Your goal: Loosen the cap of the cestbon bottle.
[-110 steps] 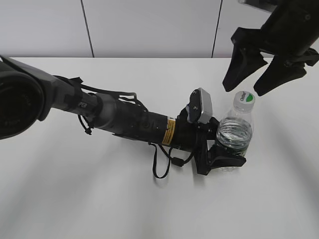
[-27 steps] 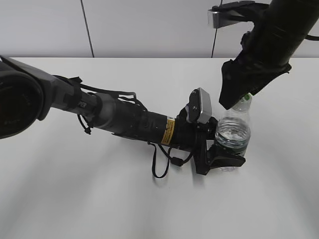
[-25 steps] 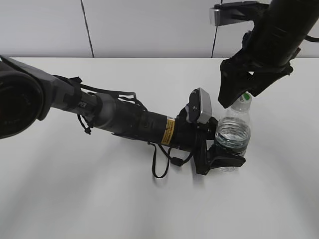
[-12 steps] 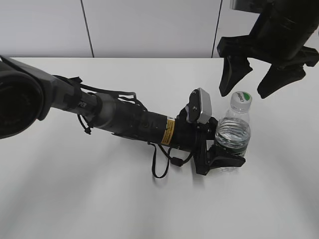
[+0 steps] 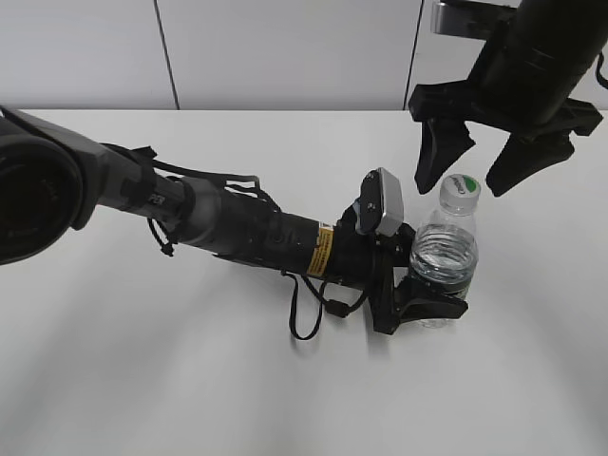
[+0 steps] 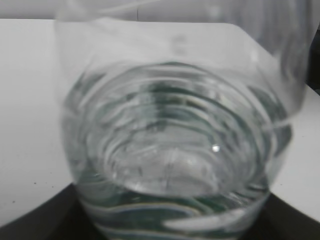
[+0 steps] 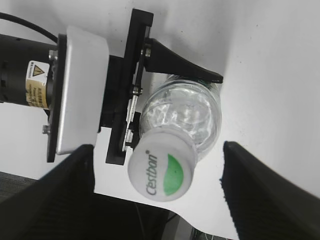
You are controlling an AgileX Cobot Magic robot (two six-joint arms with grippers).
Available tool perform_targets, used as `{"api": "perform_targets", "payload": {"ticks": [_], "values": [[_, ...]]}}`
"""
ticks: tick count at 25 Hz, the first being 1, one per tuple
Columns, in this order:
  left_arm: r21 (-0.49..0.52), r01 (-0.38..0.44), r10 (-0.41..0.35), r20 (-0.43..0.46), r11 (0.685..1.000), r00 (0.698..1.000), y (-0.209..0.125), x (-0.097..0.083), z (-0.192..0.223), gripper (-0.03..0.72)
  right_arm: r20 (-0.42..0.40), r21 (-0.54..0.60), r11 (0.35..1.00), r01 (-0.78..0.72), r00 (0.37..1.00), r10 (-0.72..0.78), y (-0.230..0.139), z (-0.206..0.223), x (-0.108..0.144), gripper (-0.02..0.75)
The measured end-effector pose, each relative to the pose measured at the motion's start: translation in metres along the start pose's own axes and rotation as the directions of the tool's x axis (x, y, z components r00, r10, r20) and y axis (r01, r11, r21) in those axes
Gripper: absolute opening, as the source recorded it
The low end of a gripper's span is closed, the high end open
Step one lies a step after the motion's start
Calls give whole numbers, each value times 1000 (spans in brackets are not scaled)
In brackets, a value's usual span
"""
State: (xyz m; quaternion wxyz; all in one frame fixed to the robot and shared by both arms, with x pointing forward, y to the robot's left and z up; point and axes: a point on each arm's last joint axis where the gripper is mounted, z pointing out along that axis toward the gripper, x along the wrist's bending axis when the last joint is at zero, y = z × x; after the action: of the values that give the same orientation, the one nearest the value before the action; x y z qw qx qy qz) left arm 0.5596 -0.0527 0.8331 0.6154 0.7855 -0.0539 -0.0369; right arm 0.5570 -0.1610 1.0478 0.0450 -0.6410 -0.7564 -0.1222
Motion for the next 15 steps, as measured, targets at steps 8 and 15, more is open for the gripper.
{"api": "perform_targets", "payload": {"ticks": [8, 15], "values": [[-1, 0, 0, 1, 1000, 1000, 0, 0, 0, 499, 13, -3, 1000, 21, 1000, -21, 0, 0, -1, 516], [0, -1, 1, 1, 1000, 1000, 0, 0, 0, 499, 14, -4, 999, 39, 999, -39, 0, 0, -1, 488]]}}
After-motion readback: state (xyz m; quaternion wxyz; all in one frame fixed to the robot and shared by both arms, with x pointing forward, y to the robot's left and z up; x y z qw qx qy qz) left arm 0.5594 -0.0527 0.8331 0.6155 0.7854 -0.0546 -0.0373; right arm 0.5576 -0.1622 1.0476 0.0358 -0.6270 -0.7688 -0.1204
